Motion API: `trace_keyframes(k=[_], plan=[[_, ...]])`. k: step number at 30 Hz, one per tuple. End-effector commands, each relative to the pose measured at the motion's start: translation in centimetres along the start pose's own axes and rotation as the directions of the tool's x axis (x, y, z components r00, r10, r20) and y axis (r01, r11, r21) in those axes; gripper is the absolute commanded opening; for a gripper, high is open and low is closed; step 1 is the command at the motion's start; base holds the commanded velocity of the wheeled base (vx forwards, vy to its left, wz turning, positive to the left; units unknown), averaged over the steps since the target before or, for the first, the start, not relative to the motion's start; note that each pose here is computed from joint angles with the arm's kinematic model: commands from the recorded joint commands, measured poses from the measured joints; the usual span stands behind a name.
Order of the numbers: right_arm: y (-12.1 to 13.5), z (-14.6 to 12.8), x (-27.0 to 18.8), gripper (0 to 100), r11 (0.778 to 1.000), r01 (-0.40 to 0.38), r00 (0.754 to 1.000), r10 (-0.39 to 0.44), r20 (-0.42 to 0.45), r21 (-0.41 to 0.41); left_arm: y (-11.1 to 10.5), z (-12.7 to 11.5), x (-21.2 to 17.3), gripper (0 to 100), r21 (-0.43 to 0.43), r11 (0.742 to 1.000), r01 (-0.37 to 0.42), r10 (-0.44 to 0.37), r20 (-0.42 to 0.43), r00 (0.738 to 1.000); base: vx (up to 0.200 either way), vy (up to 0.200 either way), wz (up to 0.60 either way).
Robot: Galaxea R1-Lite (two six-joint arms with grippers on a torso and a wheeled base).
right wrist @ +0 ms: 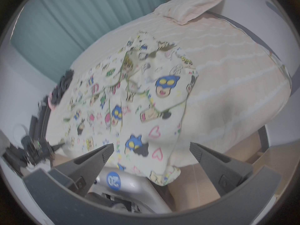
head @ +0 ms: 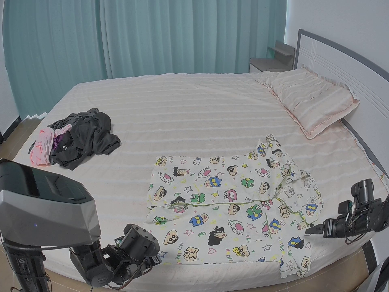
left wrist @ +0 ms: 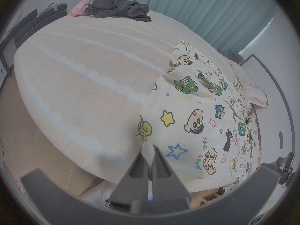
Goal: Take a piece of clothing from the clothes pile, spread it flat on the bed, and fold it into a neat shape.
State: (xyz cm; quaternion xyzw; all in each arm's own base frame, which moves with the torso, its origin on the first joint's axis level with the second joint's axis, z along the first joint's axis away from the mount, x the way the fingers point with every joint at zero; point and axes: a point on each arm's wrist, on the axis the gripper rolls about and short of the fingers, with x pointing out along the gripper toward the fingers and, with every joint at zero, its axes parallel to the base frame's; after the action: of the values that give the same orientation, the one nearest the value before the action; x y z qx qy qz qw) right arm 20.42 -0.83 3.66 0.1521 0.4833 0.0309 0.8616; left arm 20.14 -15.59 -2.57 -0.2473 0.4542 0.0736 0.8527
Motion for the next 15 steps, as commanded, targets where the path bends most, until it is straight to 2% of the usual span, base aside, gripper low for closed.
trace_keyframes(k=[1, 9, 15], plan=[[-1.7, 1.4, 2.4, 100, 0.996, -0.003, 0.999, 0.006, -0.036, 0.085, 0.0, 0.0, 0.0, 0, -0.004, 1.000, 0.000, 0.000, 0.004, 1.000, 0.000, 0.000, 0.00], [-2.2, 1.4, 4.2, 100, 0.994, -0.029, 0.995, 0.039, -0.091, 0.107, 0.6, 0.1, 0.1, 0, -0.013, 1.000, -0.004, 0.004, 0.013, 1.000, 0.000, 0.000, 0.00], [-2.5, 1.5, 5.4, 100, 0.994, -0.031, 0.997, 0.039, -0.071, 0.102, 0.6, 0.4, 0.1, 0, -0.025, 1.000, -0.001, 0.002, 0.022, 1.000, 0.000, 0.000, 0.00]])
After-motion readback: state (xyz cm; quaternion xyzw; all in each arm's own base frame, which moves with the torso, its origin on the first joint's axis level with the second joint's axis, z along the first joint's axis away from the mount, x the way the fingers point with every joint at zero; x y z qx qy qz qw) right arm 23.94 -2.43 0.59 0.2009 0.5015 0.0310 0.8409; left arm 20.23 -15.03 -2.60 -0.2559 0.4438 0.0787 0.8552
